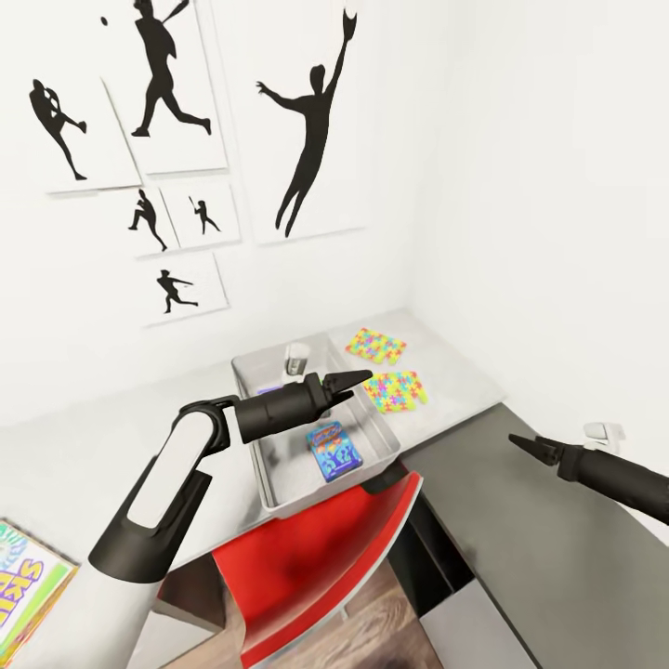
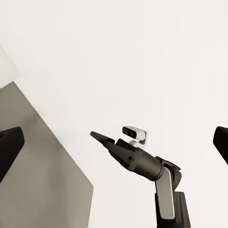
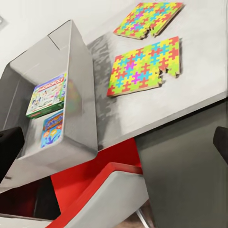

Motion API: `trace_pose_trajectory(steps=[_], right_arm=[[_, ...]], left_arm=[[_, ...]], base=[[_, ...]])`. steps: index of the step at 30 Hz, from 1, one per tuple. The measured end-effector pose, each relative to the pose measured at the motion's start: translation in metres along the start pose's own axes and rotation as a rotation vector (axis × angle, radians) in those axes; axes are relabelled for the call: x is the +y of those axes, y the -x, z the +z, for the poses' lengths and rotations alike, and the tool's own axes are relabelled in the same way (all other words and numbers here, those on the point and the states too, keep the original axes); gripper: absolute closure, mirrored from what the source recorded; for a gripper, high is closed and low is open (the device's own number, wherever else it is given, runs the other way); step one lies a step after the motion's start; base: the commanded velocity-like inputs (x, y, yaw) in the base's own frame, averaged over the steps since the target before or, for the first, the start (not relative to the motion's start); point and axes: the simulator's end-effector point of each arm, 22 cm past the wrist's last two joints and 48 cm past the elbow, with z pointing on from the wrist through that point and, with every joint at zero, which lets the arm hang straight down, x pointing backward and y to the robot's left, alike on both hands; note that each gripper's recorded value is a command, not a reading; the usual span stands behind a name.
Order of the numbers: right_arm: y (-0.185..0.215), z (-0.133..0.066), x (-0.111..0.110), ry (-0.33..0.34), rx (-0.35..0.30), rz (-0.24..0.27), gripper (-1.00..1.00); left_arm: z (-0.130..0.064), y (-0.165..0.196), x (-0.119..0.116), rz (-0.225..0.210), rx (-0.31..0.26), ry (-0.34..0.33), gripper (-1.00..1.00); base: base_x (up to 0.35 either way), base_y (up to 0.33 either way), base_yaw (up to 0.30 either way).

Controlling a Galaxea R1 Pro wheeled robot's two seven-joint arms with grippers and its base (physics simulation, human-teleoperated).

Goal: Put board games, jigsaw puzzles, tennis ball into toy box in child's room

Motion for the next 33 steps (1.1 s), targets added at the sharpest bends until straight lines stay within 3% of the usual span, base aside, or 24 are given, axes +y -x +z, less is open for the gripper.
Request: trace_pose_trajectory(steps=[22,33], right_arm=[[0.013,-0.009,0.006,-0.007,-0.032,-0.016,-1.0],[0.015,-0.007,0.019,0.017,-0.029,-0.032,-1.0]], left_arm=[[0.002,0.003,-0.022,0.039,-0.015,-0.013,-1.0],[0.001,0.004,-0.032,0.054,-0.02,-0.019,-1.0]], base=[[-0.005,0.0,0.0],[-0.131,0.0,0.0]])
